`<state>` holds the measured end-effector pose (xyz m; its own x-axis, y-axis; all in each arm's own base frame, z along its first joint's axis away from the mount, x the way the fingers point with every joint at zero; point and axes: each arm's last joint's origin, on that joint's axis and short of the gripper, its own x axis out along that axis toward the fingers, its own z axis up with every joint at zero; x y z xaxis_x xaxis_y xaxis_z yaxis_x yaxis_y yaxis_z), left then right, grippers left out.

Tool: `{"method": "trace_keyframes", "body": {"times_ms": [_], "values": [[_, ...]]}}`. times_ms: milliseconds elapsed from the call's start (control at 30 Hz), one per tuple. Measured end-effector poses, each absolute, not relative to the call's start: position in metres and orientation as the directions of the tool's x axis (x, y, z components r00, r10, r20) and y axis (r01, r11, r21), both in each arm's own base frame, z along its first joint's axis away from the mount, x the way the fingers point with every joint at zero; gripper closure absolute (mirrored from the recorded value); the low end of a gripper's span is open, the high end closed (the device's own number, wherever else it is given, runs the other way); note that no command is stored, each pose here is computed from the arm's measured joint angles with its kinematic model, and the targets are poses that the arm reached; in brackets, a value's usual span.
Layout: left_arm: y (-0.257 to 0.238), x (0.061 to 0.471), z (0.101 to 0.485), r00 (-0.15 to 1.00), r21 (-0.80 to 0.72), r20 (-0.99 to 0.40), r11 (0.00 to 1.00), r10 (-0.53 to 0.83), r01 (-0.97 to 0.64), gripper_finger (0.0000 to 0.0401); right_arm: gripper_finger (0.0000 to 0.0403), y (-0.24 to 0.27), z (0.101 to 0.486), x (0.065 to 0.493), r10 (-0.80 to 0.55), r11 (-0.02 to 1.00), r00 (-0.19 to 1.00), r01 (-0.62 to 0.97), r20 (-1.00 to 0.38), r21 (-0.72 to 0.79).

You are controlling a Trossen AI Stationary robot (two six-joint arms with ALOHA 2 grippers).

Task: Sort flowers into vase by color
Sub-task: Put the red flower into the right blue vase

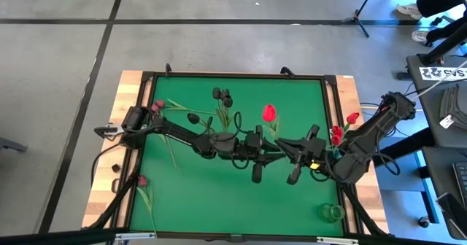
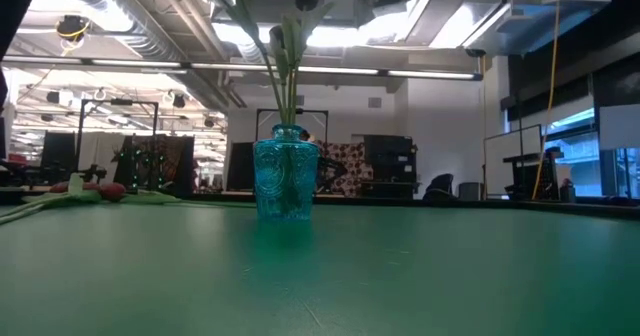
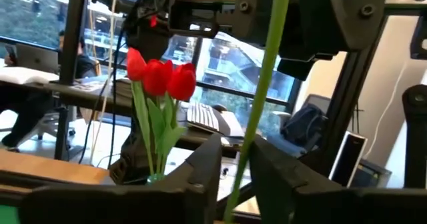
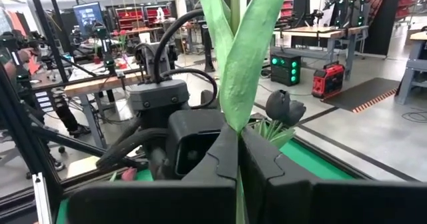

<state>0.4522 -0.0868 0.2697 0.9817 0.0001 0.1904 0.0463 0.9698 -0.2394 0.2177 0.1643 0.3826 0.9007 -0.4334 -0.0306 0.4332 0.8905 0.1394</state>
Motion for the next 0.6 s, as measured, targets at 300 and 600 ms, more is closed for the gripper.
{"method": "trace_keyframes", "body": {"times_ms": [300, 600], "values": [[-0.090, 0.452, 0.267, 0.989, -0.170, 0.150, 0.985, 0.011, 0.015, 0.0395, 0.0367, 0.165, 0.382, 0.218, -0.402, 0.908, 0.915, 0.404, -0.037, 0.116], [-0.102, 0.450, 0.248, 0.996, -0.064, -0.033, 0.994, 0.087, -0.089, 0.0399, 0.0208, 0.154, 0.400, 0.202, -0.248, 0.953, 0.969, 0.247, -0.018, 0.175]]}}
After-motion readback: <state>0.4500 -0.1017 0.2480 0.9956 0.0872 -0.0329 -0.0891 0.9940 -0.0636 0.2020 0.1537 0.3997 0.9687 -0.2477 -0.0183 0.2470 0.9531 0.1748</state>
